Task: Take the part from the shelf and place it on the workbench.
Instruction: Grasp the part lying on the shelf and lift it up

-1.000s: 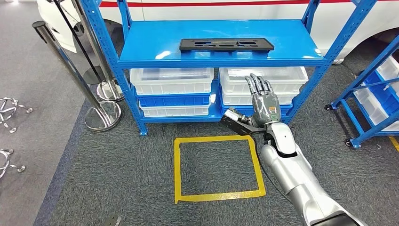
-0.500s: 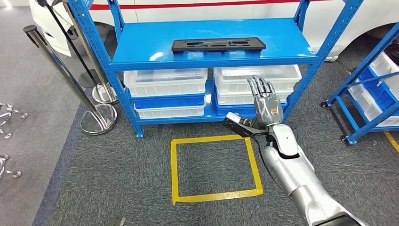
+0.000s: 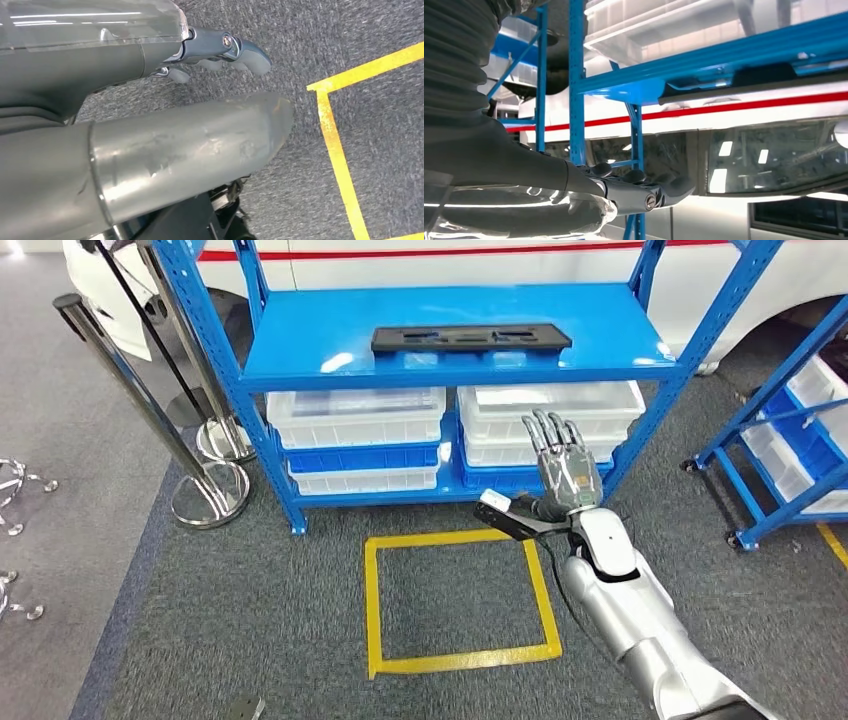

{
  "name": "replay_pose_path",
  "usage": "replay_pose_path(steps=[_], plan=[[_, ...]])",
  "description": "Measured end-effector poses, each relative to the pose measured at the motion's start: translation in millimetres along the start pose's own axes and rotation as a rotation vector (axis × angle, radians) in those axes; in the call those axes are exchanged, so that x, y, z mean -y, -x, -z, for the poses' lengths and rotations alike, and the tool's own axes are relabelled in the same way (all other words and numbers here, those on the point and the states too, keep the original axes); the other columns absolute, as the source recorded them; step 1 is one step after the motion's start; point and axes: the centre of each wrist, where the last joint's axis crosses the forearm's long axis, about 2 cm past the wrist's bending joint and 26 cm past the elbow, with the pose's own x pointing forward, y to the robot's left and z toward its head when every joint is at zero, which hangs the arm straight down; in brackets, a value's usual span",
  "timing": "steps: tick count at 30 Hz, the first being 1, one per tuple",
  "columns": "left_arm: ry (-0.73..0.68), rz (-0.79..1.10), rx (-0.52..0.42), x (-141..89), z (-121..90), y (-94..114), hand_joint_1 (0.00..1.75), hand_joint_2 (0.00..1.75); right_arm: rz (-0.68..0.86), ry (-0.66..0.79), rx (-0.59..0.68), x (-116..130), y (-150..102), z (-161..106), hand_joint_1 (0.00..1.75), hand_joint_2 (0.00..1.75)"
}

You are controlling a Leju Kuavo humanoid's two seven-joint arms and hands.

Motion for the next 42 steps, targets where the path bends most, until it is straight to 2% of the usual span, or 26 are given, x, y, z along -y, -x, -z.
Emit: replay_pose_path(steps=[17, 42], plan=[[0.0, 0.004, -0.017, 16, -2, 5, 0.0, 0.0, -0.069, -0.047, 0.033, -4, 2, -5, 0.0, 1.75], [0.007, 0.0, -0.025, 16, -7, 13, 0.0, 0.0, -0.06, -0.041, 0.049, -6, -9, -5, 0.0, 1.75]])
